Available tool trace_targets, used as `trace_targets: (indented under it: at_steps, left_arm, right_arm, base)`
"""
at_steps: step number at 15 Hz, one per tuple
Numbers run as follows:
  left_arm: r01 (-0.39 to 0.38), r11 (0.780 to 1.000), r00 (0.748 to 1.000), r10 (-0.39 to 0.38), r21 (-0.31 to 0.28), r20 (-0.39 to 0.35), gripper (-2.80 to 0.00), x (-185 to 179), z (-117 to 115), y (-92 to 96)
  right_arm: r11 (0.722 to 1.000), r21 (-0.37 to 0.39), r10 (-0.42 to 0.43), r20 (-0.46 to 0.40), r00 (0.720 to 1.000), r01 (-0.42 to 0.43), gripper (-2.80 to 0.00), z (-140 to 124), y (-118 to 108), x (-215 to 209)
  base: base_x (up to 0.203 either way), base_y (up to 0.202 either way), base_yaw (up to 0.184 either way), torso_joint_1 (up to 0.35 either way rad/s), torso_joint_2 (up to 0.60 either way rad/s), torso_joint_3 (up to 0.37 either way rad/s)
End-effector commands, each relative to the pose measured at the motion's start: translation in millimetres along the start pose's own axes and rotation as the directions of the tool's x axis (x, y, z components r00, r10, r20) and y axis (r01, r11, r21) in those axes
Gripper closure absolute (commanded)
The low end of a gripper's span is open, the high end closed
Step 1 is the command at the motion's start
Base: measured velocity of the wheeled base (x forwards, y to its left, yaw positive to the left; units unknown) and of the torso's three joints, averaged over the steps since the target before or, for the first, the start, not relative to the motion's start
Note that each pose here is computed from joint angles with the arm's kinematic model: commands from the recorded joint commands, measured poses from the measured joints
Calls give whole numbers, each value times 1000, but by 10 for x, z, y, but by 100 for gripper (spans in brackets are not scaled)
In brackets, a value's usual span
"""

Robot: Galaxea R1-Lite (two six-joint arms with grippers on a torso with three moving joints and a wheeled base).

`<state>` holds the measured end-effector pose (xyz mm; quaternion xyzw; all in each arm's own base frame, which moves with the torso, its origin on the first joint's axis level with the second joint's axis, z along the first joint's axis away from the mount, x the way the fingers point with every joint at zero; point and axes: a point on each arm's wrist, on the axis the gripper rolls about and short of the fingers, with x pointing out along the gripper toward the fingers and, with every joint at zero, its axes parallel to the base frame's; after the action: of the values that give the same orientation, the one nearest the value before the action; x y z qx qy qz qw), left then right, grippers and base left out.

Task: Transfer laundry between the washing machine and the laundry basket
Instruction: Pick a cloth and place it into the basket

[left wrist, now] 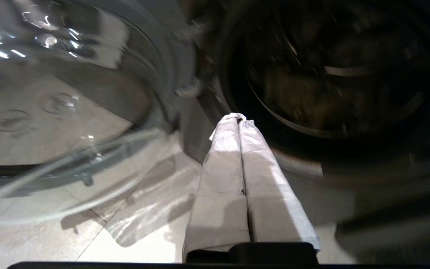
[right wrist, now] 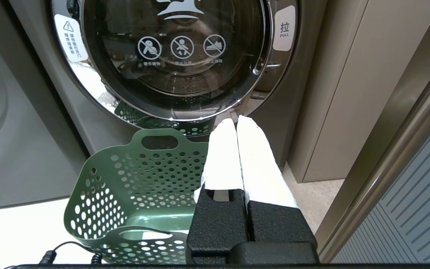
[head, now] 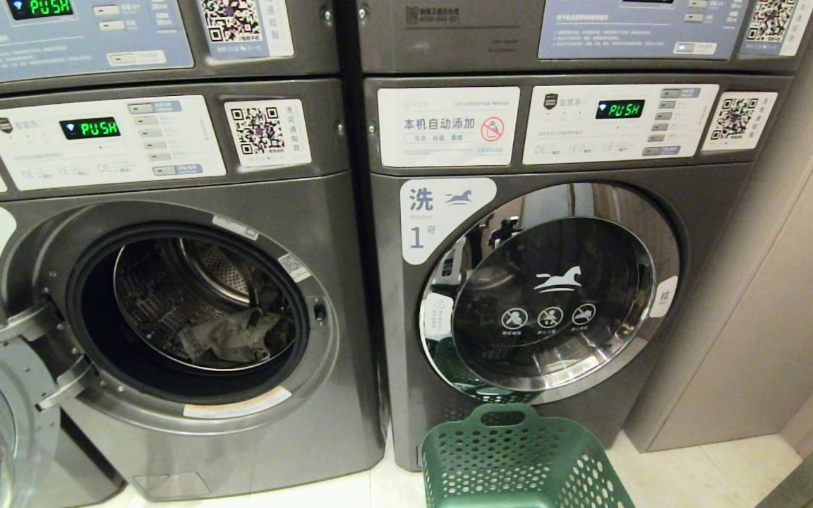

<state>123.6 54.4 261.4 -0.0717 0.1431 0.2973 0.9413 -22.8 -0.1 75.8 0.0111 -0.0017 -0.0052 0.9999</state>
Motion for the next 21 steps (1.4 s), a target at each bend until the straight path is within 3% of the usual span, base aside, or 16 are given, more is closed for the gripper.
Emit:
trace_targets:
  at_steps: [1, 3, 5, 7, 8, 10, 14, 17, 21]
  left_arm:
    - [182, 979, 982, -186, 92, 35, 0, -427, -744, 55]
    - [326, 932, 935, -343, 156, 94, 0, -664, -1430, 233]
    - [423, 884, 867, -458, 199, 193, 0, -838, -1834, 397]
    - [481, 843, 796, -534, 239, 283, 0, -920, -2040, 490]
    - [505, 823, 776, -565, 260, 282, 0, -914, -2115, 505]
    - [549, 781, 760, -614, 297, 213, 0, -860, -2219, 495]
    - [546, 783, 762, -612, 300, 210, 0, -859, -2222, 496]
    - [536, 805, 779, -588, 254, 219, 0, -856, -2219, 501]
    - [539, 807, 780, -586, 239, 219, 0, -856, -2219, 502]
  right_arm:
    - [1000, 1, 0, 0, 1000, 0, 0, 2, 0, 1]
    - [1000, 1, 0, -2, 1000, 0, 0, 0, 0, 1]
    - [1000, 2, 0, 0, 1000, 0, 0, 2, 0, 1]
    - [1000, 2, 0, 0, 1000, 0, 0, 2, 0, 1]
    - [1000, 2, 0, 0, 1000, 0, 0, 2, 0, 1]
    - [1000, 2, 0, 0, 1000, 0, 0, 2, 0, 1]
    - [1000, 2, 0, 0, 1000, 0, 0, 2, 0, 1]
    - [1000, 2, 0, 0, 1000, 0, 0, 2, 0, 1]
    - [1000, 2, 0, 0, 1000, 0, 0, 2, 0, 1]
  base:
    - [0, 0, 0, 0, 0, 0]
    - [0, 0, 0, 0, 0, 0]
    - [0, 0, 0, 0, 0, 0]
    - [0, 0, 0, 0, 0, 0]
    - [0, 0, 0, 0, 0, 0]
    - [0, 0, 0, 0, 0, 0]
    - [0, 0, 0, 0, 0, 0]
    - [0, 0, 0, 0, 0, 0]
    - [0, 0, 0, 0, 0, 0]
